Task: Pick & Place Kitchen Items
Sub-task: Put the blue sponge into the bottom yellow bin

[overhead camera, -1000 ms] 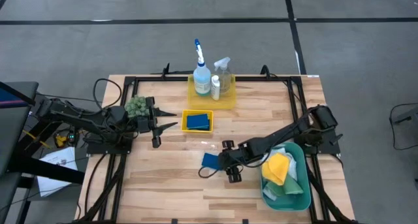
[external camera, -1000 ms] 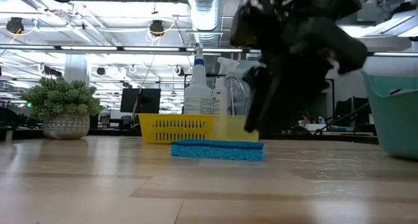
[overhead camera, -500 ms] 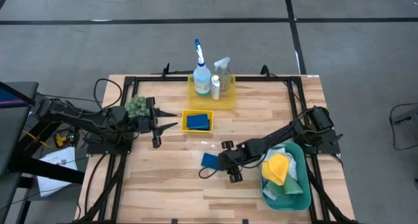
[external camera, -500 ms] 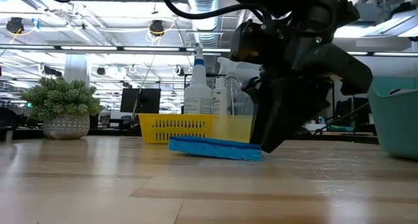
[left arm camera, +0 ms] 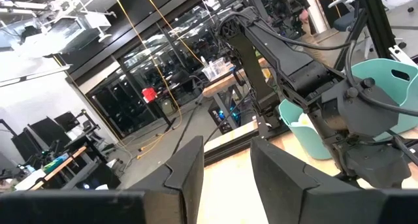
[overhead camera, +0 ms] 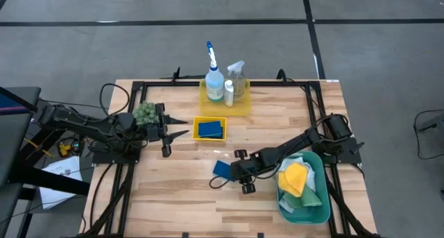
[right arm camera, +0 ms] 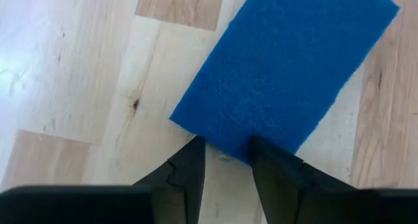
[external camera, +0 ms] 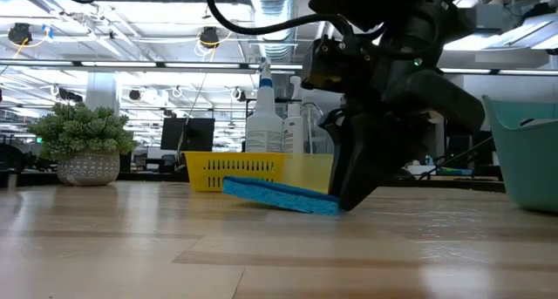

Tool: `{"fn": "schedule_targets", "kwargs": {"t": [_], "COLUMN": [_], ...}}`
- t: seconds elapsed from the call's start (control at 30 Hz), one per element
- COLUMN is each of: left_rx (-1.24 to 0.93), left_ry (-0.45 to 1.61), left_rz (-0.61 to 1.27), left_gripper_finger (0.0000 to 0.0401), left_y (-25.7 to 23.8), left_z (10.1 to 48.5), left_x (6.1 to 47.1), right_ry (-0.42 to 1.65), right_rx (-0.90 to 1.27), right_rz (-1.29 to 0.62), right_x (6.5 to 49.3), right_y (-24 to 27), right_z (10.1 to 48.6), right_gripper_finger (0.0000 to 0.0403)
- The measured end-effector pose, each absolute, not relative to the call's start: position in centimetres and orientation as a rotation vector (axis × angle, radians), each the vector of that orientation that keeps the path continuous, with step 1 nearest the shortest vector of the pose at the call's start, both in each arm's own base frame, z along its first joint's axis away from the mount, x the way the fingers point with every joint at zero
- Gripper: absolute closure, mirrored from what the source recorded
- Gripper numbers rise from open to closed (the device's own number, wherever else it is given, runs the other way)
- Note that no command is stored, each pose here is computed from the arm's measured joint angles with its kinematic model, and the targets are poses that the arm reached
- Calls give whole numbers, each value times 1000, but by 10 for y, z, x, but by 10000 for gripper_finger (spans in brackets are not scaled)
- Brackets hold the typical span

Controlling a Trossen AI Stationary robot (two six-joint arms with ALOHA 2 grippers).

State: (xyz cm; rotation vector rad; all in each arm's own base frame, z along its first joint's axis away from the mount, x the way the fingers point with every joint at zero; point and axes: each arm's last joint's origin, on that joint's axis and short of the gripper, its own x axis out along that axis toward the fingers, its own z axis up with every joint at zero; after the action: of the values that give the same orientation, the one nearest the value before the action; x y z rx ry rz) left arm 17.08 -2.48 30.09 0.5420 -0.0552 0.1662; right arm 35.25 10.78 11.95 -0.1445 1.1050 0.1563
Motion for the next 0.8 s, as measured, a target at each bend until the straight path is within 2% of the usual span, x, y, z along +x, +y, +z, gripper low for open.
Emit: {"fn": "schedule_targets", "kwargs": {"t": [0.23,0.43,0.8], "left_rx": [542,542,542], "left_ry": [-55,-56,-55], "left_rz": [166,166,166], "left_gripper_finger": [280,280,280], "left_y": [-25,-25,-25], "left_z": [301,301,301], "left_x": [171,171,171], "right_ry": [1111,1114,1207], "right_rx": [-146,-146,-230], "right_rz": [157,158,174], "right_x": [353,353,354], "right_y": [105,104,120], "right_z": [118,118,135], "right_gripper_finger": [327,392,401]}}
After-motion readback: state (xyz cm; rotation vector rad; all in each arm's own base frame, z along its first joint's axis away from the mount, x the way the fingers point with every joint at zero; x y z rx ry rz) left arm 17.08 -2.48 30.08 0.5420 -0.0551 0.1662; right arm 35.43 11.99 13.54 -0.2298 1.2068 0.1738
